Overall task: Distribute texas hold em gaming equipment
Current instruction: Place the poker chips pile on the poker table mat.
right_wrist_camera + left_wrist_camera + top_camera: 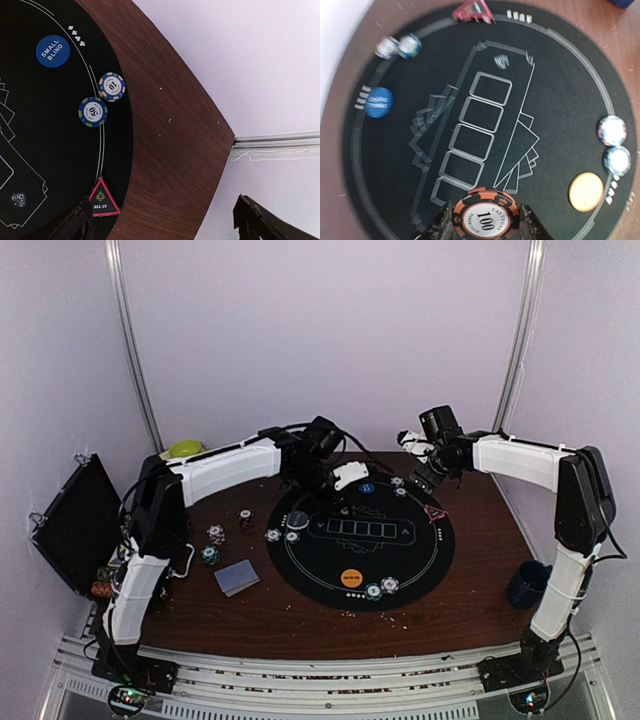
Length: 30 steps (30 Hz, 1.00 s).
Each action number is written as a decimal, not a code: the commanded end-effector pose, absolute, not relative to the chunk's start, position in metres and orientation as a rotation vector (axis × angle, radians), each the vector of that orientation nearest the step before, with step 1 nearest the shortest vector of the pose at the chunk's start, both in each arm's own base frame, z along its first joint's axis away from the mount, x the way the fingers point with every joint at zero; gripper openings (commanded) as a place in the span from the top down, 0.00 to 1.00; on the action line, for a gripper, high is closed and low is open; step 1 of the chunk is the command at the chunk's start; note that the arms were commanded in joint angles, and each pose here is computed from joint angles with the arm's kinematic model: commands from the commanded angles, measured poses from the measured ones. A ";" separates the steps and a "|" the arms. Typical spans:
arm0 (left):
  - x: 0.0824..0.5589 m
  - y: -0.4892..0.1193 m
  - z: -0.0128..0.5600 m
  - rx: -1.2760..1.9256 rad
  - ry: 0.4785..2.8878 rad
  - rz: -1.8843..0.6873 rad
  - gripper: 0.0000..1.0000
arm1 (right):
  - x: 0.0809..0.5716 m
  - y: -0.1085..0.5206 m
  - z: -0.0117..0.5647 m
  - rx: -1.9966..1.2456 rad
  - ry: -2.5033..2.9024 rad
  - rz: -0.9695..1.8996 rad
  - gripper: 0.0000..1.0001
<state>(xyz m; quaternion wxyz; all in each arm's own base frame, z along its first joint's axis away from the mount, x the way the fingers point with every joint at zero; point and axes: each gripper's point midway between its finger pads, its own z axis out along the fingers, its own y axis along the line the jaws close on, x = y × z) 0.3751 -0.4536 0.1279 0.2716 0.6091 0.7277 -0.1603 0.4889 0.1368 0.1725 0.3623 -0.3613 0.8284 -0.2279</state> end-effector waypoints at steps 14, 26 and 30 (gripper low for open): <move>0.374 -0.467 0.038 1.628 2.144 -0.502 0.68 | 0.491 0.134 0.189 -0.854 2.110 -0.561 0.00; 0.391 -0.455 0.136 1.515 2.009 -0.400 0.02 | 0.489 0.145 0.190 -0.876 2.116 -0.488 0.00; 0.398 -0.422 0.193 1.431 1.936 -0.312 0.02 | 0.484 0.168 0.183 -0.939 2.116 -0.432 0.00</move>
